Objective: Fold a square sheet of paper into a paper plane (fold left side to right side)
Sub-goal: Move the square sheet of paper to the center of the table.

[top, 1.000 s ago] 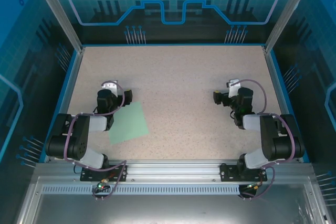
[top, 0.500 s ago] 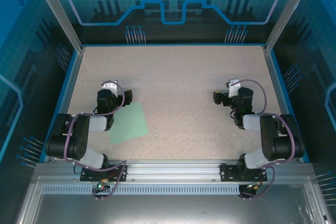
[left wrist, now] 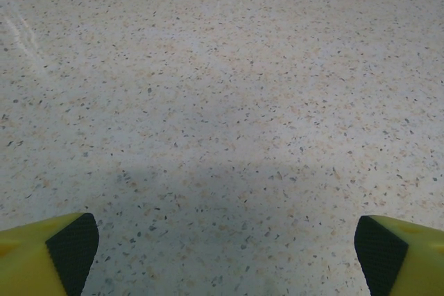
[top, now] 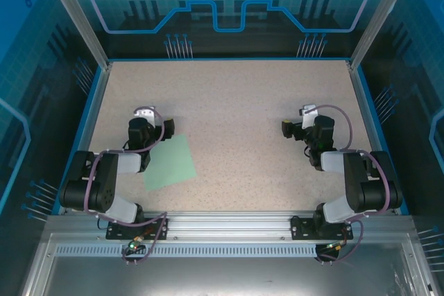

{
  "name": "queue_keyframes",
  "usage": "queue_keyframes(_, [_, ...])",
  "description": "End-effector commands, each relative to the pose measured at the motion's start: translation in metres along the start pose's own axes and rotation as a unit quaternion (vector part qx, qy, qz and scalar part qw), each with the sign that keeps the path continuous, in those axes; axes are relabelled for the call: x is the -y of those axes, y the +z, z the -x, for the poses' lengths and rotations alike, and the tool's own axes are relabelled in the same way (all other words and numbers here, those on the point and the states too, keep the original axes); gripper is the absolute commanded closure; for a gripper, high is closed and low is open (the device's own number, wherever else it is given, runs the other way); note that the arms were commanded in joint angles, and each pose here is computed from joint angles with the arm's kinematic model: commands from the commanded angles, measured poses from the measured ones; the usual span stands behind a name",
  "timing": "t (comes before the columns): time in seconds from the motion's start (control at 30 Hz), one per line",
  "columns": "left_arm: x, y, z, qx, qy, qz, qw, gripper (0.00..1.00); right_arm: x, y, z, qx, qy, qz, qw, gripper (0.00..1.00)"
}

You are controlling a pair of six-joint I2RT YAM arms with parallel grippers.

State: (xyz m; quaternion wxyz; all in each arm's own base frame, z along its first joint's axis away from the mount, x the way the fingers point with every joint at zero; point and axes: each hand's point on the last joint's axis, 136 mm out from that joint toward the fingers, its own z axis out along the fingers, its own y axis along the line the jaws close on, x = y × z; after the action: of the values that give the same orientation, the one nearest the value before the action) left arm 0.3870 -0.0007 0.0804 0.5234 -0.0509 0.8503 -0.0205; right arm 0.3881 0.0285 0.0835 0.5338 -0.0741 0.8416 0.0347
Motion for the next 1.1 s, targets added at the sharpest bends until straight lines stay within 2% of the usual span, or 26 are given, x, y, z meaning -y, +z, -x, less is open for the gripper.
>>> queue_keyframes(0.0, [-0.001,-0.008,0.037,-0.021,-0.028,0.013,0.999,0.01,-0.001,0.003,0.013,0.018,0.0,-0.001,1.0,0.01])
queue_keyframes(0.1, [0.018,-0.021,0.035,-0.097,-0.051,-0.008,0.994,0.01,0.0,0.002,0.022,0.008,0.001,-0.002,1.0,0.01])
queue_keyframes(0.23, [0.033,-0.045,0.019,-0.176,-0.066,0.027,0.982,0.01,-0.002,-0.009,0.034,-0.02,0.017,0.005,1.0,0.01])
queue_keyframes(0.4, [0.024,-0.077,-0.032,-0.311,-0.142,0.1,0.935,0.01,-0.016,-0.033,0.042,-0.028,0.039,0.027,0.998,0.01])
queue_keyframes(0.53, [0.019,-0.104,-0.068,-0.386,-0.158,0.137,0.898,0.01,-0.018,-0.054,0.042,-0.055,0.055,0.014,0.997,0.01])
queue_keyframes(0.73, [0.02,-0.116,-0.102,-0.441,-0.162,0.141,0.872,0.01,-0.021,-0.074,0.049,-0.048,0.058,0.013,0.997,0.01])
queue_keyframes(1.07, [0.037,-0.093,-0.13,-0.506,-0.122,0.13,0.844,0.01,-0.023,-0.082,0.046,-0.053,0.054,0.009,0.997,0.01])
